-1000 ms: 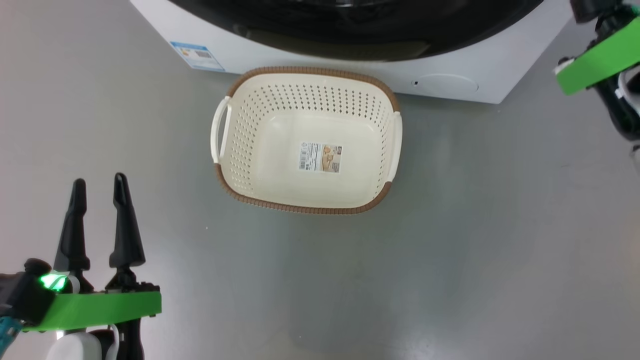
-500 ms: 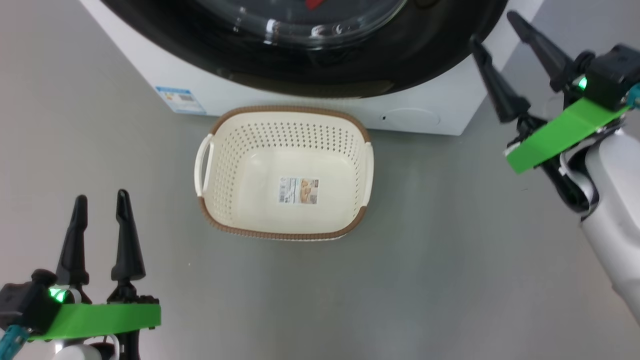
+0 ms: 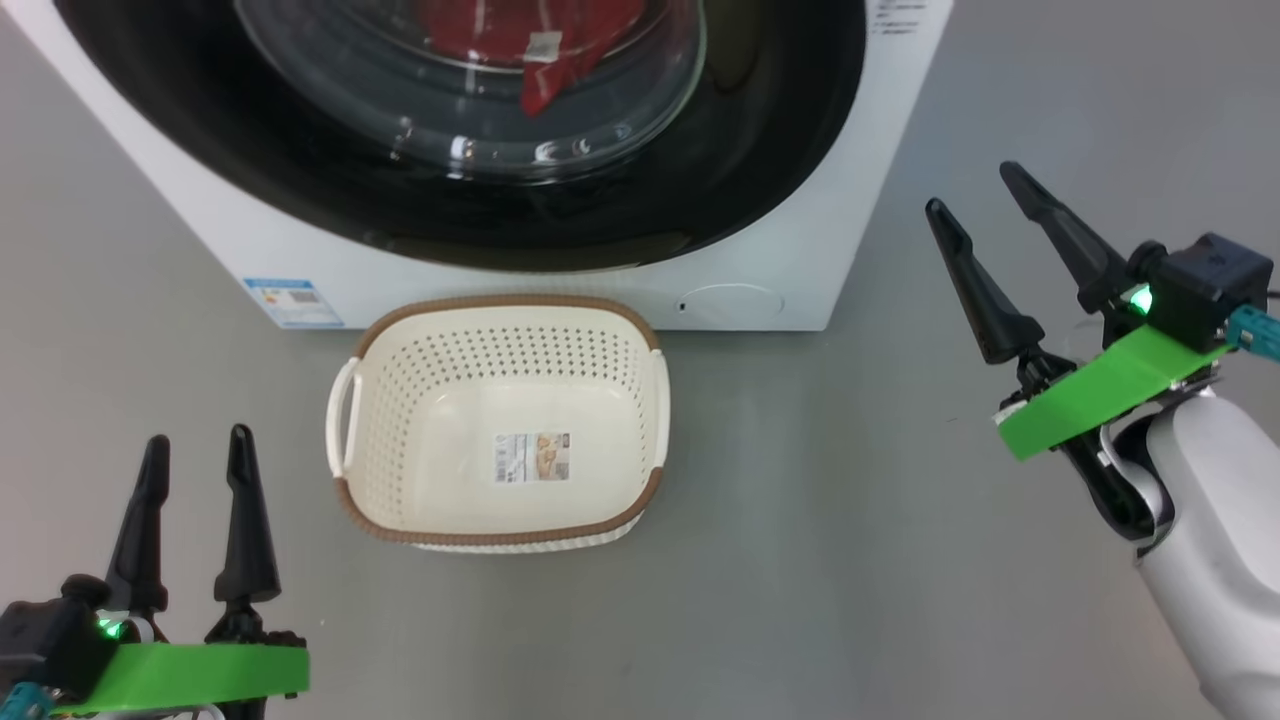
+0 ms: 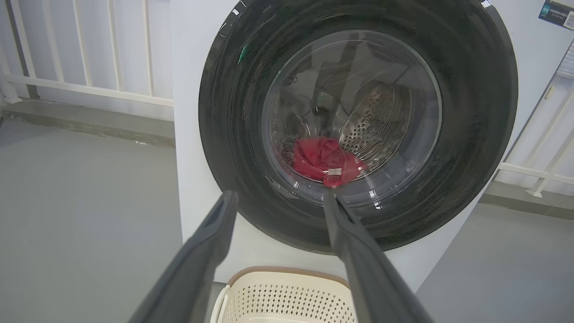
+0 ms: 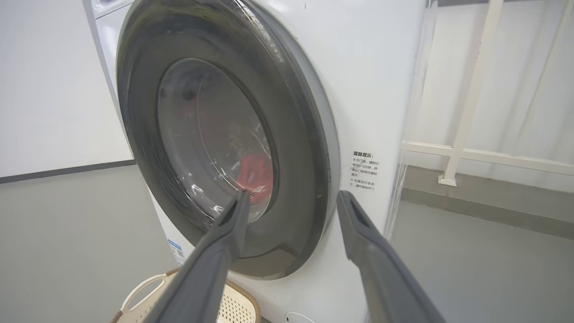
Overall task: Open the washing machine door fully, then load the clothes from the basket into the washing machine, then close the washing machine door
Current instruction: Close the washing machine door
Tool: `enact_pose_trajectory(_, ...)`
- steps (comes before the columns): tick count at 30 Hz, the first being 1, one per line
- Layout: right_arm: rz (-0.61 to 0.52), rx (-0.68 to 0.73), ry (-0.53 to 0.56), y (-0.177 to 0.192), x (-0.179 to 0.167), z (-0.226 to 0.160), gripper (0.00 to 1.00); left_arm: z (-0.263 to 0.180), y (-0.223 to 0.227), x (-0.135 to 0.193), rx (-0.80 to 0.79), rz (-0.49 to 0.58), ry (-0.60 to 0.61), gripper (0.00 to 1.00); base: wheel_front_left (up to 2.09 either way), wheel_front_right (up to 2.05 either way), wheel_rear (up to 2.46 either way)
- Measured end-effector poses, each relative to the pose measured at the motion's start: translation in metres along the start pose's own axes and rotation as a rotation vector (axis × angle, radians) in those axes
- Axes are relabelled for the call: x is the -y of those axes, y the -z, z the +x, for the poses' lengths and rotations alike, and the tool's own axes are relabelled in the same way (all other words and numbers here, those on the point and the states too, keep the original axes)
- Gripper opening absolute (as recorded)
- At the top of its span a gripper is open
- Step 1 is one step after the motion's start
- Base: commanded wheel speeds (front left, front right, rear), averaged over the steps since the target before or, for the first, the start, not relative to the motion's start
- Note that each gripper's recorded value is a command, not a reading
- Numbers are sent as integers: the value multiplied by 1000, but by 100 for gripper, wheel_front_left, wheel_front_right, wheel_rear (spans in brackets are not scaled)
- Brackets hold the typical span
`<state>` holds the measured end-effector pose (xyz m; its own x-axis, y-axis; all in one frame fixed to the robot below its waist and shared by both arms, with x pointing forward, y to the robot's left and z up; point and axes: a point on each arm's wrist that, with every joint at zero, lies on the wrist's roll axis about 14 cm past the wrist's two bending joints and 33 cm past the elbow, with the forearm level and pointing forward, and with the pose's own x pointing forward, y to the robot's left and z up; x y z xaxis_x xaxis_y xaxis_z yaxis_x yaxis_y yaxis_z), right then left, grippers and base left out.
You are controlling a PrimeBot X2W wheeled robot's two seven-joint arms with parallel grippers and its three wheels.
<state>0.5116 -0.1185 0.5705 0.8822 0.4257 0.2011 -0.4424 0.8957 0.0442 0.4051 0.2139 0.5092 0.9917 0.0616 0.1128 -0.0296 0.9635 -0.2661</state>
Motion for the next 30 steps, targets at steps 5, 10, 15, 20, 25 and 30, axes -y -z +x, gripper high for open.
enact_pose_trajectory(5,10,17,49,-8,5,-24,100,2,-4,14,13,-23,41,100,0,0,0)
enact_pose_trajectory(10,13,10,92,-8,9,-45,100,-1,-5,21,12,-29,67,100,0,0,0)
enact_pose_trajectory(15,15,15,140,-11,15,-66,100,-2,-9,28,19,-36,95,100,0,0,0)
enact_pose_trajectory(20,33,15,195,-11,22,-84,100,-3,-13,33,23,-46,111,100,0,0,0)
enact_pose_trajectory(25,45,4,237,-6,26,-101,100,-6,-14,34,22,-40,122,100,0,0,0)
enact_pose_trajectory(30,64,0,263,-2,27,-109,100,-6,-16,35,24,-42,126,100,0,0,0)
